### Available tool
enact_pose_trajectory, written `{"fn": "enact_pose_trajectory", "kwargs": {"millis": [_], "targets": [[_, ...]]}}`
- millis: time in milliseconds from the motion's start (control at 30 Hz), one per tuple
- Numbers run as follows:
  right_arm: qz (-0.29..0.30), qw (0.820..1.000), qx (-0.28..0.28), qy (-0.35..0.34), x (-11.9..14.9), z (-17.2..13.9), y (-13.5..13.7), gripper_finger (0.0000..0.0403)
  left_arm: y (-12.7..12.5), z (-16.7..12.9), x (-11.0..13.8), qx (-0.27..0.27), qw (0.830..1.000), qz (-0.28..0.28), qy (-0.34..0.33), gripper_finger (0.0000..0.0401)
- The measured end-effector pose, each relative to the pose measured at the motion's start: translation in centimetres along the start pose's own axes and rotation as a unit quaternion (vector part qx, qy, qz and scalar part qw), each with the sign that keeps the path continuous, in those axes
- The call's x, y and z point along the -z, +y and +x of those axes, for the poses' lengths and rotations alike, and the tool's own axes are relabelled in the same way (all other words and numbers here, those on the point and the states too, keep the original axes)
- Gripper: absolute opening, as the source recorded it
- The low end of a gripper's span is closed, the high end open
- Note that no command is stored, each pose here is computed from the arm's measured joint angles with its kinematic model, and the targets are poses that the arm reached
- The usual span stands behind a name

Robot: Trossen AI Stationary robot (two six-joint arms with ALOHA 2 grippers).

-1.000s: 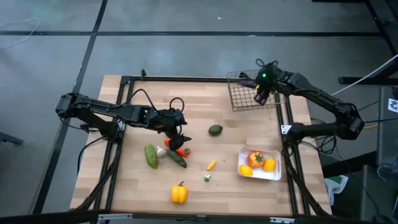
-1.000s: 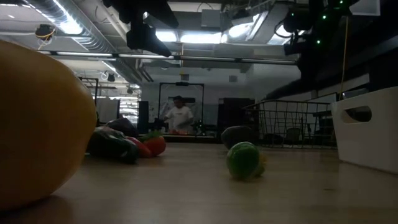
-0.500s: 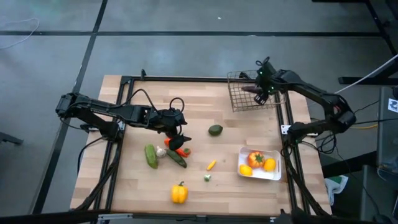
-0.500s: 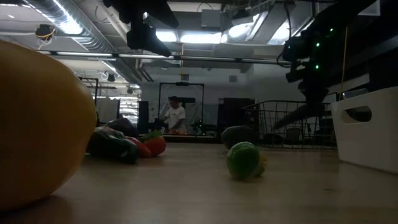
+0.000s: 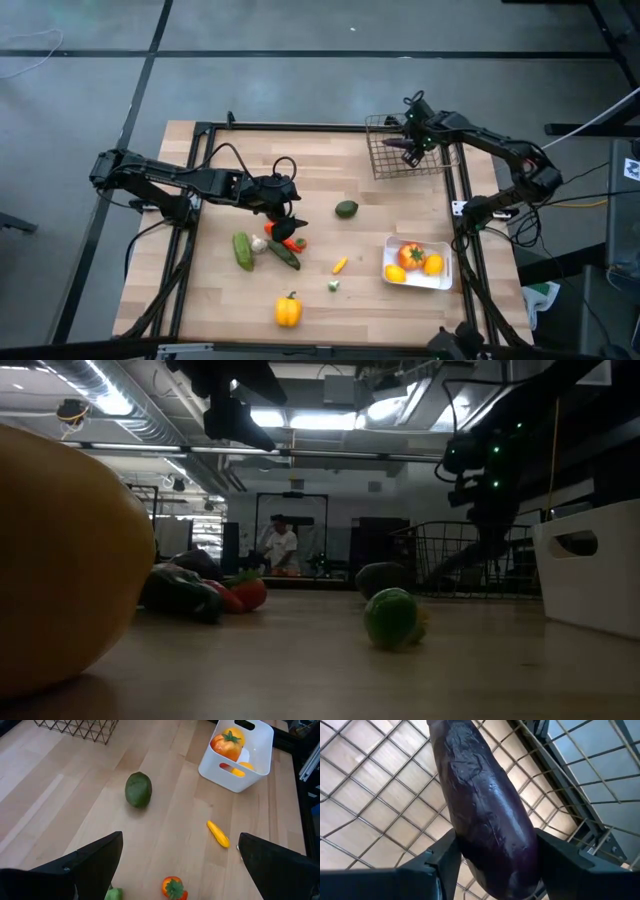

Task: Sort produce into baskets
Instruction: Put the violet eggplant into the black wire basket, then put the top green chili pepper into the black wire basket

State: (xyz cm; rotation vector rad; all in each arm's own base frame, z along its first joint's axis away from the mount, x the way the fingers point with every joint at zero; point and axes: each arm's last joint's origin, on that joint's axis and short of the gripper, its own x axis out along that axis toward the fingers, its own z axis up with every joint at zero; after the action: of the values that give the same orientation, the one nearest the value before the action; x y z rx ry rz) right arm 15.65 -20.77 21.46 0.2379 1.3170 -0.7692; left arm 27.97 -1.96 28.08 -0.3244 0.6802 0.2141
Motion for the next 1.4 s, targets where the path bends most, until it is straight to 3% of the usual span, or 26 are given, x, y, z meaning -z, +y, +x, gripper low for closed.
{"fn": "enact_pose_trajectory", "kwargs": {"millis": [367,700,867,1200,1400], "targets": [[-0.001,1.000,-0.001,0.005,0.0,0.3,0.0,0.0228,0.0,0.0,0.1,-0.001,1.000,0.000,0.003,0.0392],[-0.001,1.000,-0.001,0.005,0.0,0.3,0.0,0.0353,0.5,0.0,0.4,-0.015,1.000,0.001,0.023,0.0392],[-0.001,1.000,-0.001,0.005,0.0,0.3,0.0,0.0394,1.7,0.1,0.5,-0.041,0.998,-0.012,0.047,0.0392],[-0.001,1.000,-0.001,0.006,0.0,0.3,0.0,0.0391,4.8,-0.5,2.2,-0.131,0.975,-0.062,0.167,0.0392],[-0.001,1.000,-0.001,0.006,0.0,0.3,0.0,0.0392,5.2,-0.6,2.4,-0.140,0.972,-0.063,0.180,0.0392]]}}
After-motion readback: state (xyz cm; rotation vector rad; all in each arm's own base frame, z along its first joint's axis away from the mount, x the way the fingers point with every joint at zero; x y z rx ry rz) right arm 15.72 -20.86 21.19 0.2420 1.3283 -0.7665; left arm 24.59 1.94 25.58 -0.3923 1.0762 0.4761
